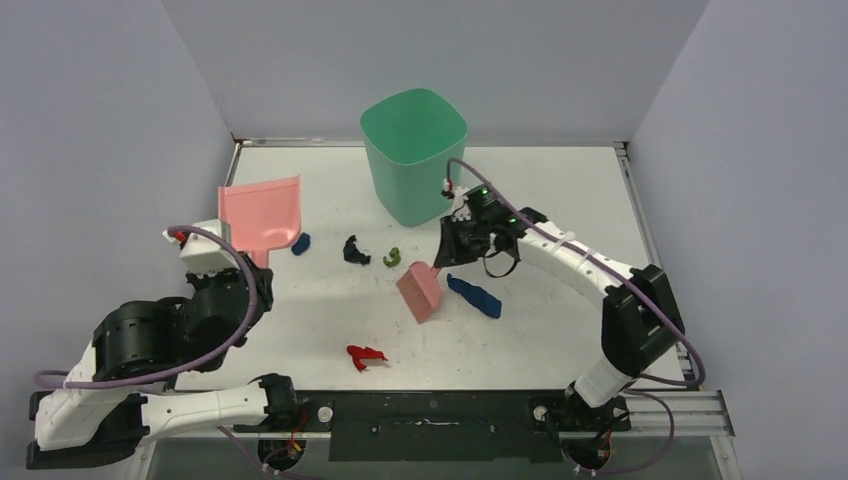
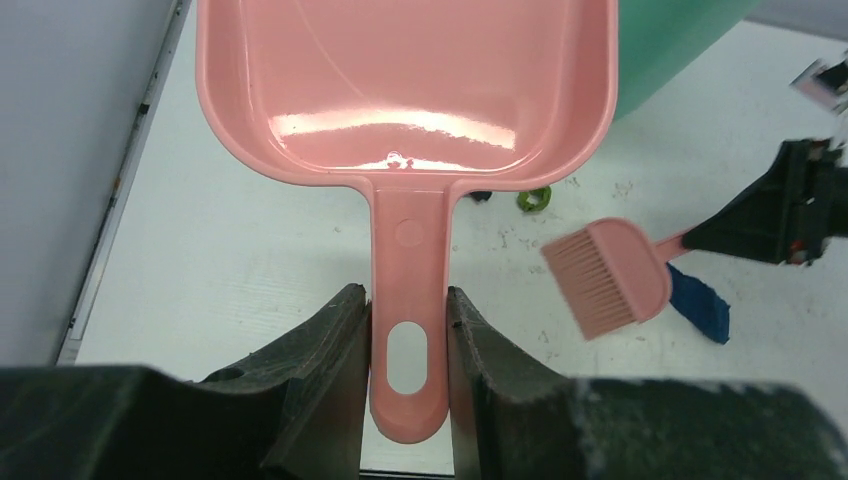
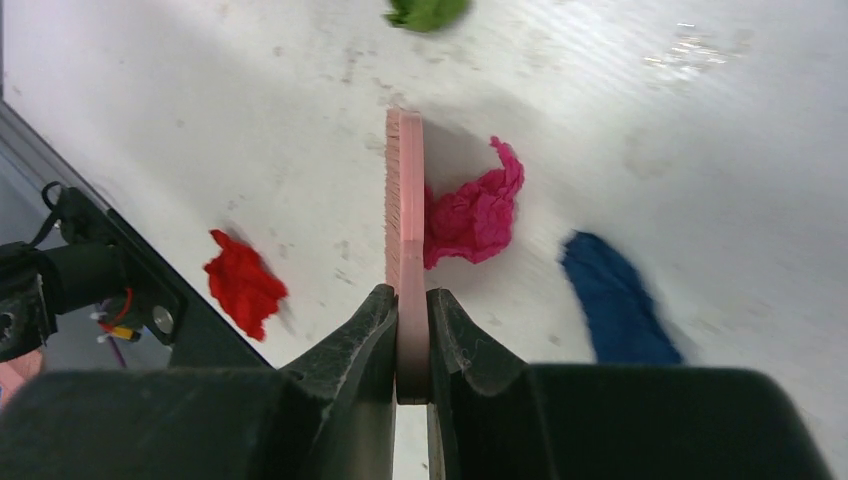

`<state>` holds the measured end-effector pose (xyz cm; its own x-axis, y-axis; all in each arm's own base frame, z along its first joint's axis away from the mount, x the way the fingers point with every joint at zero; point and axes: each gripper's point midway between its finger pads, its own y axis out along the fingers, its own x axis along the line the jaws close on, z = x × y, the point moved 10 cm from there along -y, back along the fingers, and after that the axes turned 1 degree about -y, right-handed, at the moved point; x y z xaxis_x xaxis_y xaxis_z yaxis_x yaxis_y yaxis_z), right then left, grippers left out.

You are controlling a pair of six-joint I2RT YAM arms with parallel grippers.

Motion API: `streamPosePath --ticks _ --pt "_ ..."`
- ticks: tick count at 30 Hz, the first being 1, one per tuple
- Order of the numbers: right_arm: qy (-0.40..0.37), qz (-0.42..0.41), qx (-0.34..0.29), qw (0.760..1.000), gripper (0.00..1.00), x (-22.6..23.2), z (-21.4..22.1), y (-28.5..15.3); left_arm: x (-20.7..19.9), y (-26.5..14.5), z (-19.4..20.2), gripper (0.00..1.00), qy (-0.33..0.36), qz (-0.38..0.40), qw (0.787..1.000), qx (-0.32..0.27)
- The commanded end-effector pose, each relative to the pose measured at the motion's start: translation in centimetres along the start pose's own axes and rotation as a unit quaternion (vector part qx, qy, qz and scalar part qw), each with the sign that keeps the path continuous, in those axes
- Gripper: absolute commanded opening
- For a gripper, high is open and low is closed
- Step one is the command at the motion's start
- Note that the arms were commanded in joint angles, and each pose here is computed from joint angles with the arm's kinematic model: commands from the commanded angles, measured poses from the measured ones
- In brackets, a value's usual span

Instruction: Sweep away the paper scraps from the table

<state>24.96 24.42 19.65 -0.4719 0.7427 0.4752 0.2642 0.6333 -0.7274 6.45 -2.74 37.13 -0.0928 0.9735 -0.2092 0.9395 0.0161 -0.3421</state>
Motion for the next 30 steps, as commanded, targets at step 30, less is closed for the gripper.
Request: streamPosePath --ticks 30 --pt "-0.119 -0.206 0.083 0.968 0.05 8.4 1.0 3.3 -4.9 1.2 3.4 0.00 0.140 0.080 0.980 0.115"
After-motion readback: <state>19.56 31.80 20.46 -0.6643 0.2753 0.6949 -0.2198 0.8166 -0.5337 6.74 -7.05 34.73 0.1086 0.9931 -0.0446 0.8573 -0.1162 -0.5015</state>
